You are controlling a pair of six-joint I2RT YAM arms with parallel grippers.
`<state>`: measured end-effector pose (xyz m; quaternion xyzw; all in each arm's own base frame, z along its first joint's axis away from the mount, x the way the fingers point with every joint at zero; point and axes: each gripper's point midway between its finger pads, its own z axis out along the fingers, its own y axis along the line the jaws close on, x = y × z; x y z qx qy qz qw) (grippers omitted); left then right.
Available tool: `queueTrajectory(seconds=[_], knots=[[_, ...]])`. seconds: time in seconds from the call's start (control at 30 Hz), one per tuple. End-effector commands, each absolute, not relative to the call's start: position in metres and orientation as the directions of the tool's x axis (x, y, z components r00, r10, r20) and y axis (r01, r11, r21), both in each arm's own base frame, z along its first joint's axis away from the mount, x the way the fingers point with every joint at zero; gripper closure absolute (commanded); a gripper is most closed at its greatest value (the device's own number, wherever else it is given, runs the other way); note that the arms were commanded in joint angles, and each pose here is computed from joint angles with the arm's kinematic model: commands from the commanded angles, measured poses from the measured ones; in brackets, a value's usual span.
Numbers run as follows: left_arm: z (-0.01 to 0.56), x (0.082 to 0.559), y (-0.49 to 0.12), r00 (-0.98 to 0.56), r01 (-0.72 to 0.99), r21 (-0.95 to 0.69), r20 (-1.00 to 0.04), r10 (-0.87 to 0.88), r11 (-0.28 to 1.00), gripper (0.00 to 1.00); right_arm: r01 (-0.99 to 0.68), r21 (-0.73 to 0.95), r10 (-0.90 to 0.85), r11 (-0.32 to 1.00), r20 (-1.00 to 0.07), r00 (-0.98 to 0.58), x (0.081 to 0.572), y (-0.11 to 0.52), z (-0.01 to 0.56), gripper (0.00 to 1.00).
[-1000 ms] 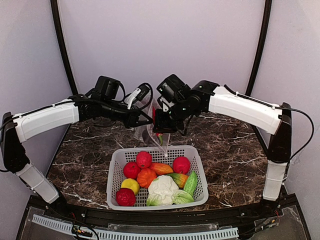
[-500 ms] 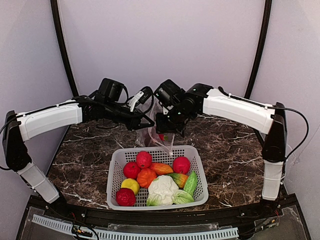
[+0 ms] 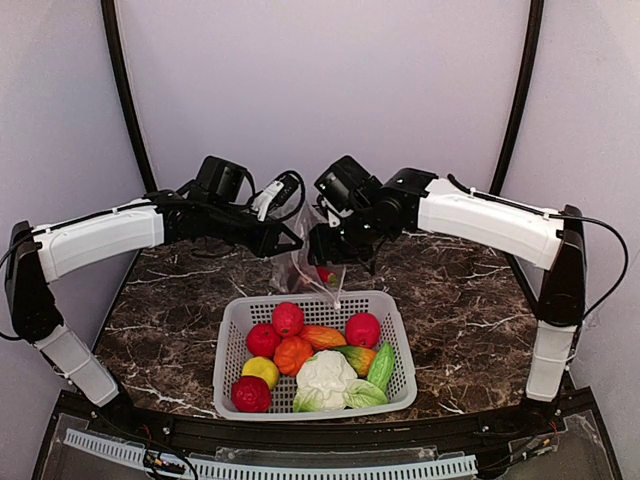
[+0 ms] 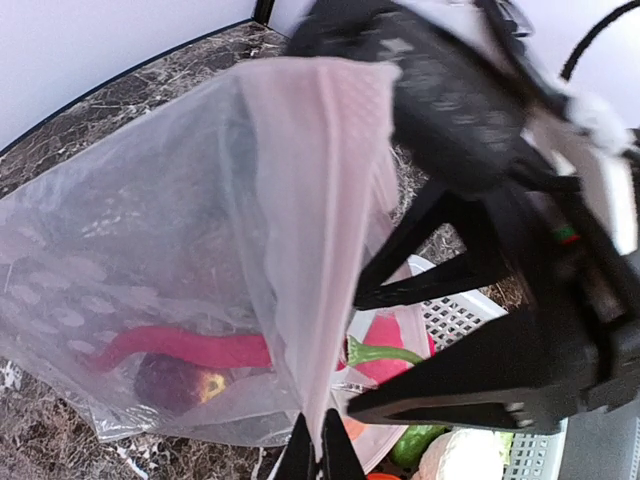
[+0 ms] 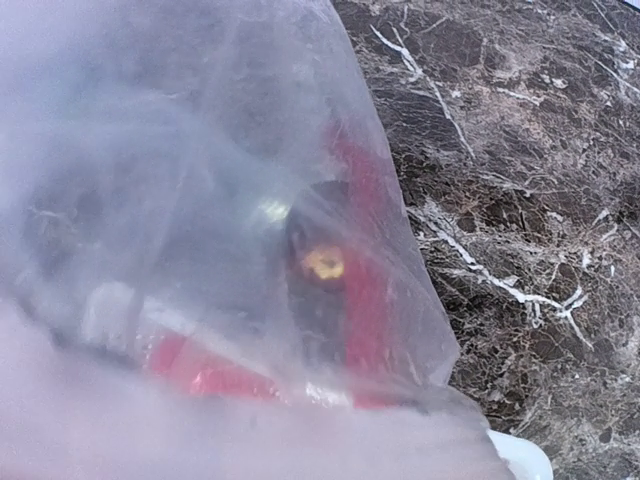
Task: Place the food in the zip-top bag and seal the zipper
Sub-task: Place the fake vegetable in the zipper food storage bag.
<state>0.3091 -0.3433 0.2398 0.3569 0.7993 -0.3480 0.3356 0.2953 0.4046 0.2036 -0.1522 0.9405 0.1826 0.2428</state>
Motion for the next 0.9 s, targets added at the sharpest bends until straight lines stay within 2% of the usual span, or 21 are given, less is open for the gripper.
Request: queueTrajectory(seconds=[0.0,0.17,0.3,0.57,0.87], knots=[[0.251,0.325,-0.328,-0.557,0.752,-0.335,-0.783,0.277,0.567,0.99,-0.491,0.360,-0.192,0.793,-0.617,-0.763,0.277,0.414,0.257,0.43],[0.255,0.332,-0.321,-0.565,0.741,-0.352,-0.787,0.248,0.571,0.99,-0.563,0.421,-0.160,0.711,-0.683,-0.713,0.258,0.409,0.290,0.40],[0.262,0.340,-0.310,-0.563,0.725,-0.348,-0.796,0.221,0.594,0.99,-0.571,0.411,-0.174,0.711,-0.684,-0.709,0.241,0.390,0.287,0.35],[0.274,0.354,-0.288,-0.558,0.697,-0.352,-0.813,0.164,0.625,0.99,-0.553,0.372,-0.303,0.745,-0.550,-0.779,0.177,0.357,0.228,0.27],[0.267,0.355,-0.290,-0.573,0.692,-0.369,-0.804,0.160,0.621,0.99,-0.580,0.351,-0.431,0.735,-0.420,-0.799,0.130,0.379,0.165,0.17]])
